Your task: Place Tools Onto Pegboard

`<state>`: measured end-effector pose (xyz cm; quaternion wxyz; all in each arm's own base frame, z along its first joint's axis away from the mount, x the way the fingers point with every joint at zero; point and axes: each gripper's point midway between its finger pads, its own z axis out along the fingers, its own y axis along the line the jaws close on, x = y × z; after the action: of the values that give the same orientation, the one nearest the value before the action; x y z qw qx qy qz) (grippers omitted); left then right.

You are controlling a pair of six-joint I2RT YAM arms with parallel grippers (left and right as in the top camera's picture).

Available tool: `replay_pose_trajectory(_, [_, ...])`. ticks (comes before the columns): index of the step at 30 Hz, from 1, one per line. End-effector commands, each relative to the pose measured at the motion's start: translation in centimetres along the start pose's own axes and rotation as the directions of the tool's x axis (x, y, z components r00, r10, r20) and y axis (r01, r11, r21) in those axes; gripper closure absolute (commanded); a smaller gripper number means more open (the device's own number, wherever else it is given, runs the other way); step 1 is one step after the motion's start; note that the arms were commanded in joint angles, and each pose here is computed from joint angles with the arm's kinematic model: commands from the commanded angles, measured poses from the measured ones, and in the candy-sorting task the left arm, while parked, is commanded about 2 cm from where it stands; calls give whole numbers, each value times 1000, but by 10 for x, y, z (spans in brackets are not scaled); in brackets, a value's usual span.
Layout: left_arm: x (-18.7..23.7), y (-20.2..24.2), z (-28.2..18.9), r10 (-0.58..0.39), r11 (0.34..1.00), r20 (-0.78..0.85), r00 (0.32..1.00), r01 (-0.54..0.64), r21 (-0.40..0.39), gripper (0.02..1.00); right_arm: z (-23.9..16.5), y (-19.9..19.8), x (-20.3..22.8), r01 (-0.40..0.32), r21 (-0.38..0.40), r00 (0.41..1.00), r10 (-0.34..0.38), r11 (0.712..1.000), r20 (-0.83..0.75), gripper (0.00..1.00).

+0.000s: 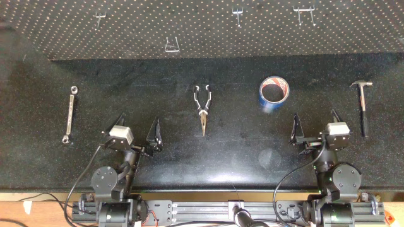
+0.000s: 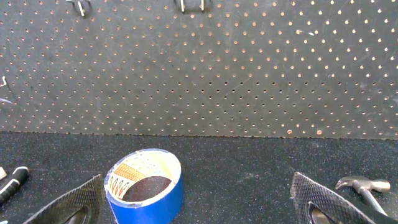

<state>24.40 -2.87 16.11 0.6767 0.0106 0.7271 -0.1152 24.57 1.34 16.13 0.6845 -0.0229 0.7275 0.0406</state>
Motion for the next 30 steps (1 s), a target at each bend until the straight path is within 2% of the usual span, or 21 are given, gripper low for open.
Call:
replay_pose_trajectory(1, [1, 3, -1, 16, 1000, 0, 1000, -16, -17, 23, 0, -2, 2, -11, 7, 1000, 11, 1000, 0, 25])
replay_pose_trajectory(12, [1, 0, -1, 15, 1000, -1, 1000, -15, -2, 23, 0, -2, 2, -11, 7, 1000, 11, 1000, 0, 25])
replay_pose_trajectory(16, [-1, 12, -1, 20, 997, 6, 1000, -20, -72, 23, 0, -2, 2, -11, 7, 1000, 11, 1000, 0, 25])
replay_pose_trajectory(28, [-2, 12, -2, 26, 997, -2, 1000, -26, -75, 23, 0, -2, 2, -11, 7, 1000, 11, 1000, 0, 25])
replay_pose_trajectory(30, [-5, 17, 1, 114, 988, -97, 989, -123, -93, 23, 0, -2, 2, -11, 7, 1000, 11, 1000, 0, 27])
